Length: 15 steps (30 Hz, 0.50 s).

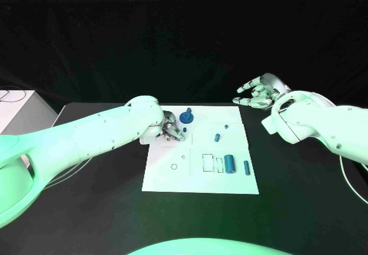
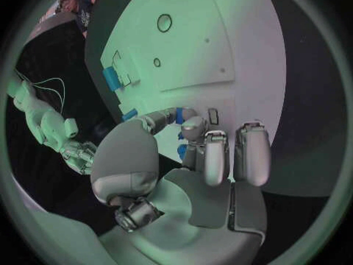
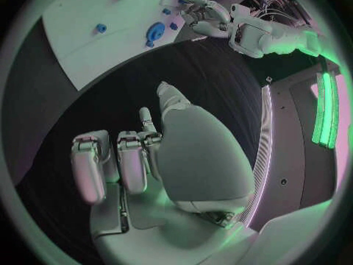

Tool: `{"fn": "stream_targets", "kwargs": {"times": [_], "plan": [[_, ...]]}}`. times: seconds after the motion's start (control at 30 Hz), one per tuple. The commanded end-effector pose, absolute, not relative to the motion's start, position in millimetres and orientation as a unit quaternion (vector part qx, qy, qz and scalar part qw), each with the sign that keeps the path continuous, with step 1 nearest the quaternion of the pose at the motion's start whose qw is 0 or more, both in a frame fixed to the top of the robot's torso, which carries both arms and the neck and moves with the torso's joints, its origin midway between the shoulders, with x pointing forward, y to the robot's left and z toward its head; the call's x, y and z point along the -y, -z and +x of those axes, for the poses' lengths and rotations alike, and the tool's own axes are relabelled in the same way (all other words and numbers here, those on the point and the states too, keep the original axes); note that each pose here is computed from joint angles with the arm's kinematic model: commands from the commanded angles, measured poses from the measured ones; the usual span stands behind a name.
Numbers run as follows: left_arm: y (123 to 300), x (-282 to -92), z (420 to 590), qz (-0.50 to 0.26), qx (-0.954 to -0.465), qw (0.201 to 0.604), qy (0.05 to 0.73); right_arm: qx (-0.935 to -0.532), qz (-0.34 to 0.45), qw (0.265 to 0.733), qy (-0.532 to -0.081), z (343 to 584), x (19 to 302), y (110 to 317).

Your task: Assemble the parts on the task board

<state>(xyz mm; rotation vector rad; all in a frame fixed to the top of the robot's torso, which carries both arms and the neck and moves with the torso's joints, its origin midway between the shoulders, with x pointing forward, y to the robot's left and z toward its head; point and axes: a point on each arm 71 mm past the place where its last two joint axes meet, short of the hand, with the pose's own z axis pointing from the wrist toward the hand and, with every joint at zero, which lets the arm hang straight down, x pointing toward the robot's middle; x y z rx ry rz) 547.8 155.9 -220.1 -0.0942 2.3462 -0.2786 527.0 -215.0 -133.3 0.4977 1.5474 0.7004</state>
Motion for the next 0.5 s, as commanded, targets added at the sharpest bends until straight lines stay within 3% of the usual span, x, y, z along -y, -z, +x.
{"fn": "stream_targets", "kwargs": {"times": [0.03,0.5], "plan": [[222.7,-155.9,547.2,-0.032,-0.92,0.376,0.104,-0.678,0.211,0.633,-0.309,526.6,214.0,133.1],[221.4,-160.3,549.9,-0.047,-0.913,0.392,0.107,-0.676,0.213,0.634,-0.309,526.8,214.9,133.0]]}}
